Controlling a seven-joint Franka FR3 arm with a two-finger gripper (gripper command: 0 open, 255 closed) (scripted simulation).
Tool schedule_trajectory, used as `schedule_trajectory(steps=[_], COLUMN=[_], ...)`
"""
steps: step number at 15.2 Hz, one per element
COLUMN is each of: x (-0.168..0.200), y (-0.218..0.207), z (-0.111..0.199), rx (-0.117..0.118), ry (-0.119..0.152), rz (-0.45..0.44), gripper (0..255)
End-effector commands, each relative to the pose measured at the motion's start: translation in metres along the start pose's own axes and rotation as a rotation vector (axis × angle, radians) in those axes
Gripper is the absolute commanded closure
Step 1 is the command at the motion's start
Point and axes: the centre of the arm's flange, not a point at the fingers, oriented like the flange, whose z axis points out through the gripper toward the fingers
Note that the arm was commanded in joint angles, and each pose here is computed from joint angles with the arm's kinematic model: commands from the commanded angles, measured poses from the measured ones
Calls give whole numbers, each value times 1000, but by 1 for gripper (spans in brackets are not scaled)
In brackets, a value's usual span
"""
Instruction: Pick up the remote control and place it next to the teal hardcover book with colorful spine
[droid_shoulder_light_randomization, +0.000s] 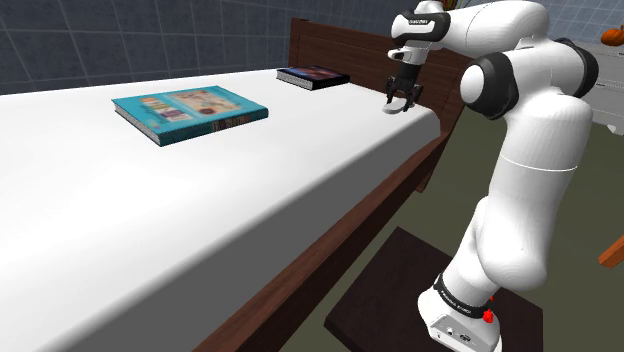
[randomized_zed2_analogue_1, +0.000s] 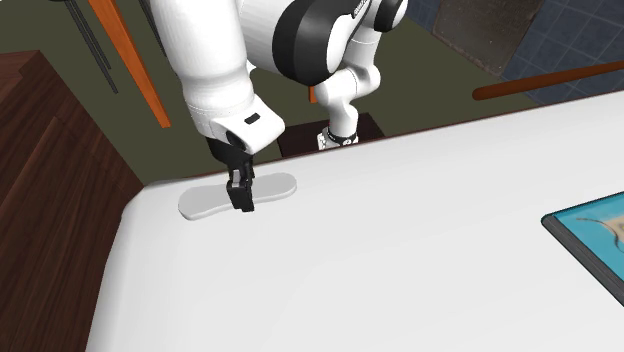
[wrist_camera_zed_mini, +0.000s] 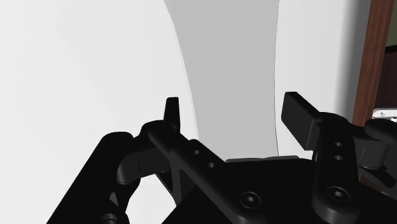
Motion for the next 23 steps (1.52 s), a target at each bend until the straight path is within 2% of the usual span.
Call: schedule_trajectory(steps=[1,3,22,23], x=[0,0,0,13], y=[0,0,1,3], z=[0,0,-99,-99], rx=[0,0,0,0], ry=[0,0,0,0], rz=[0,0,0,0], gripper=[255,255,255,255])
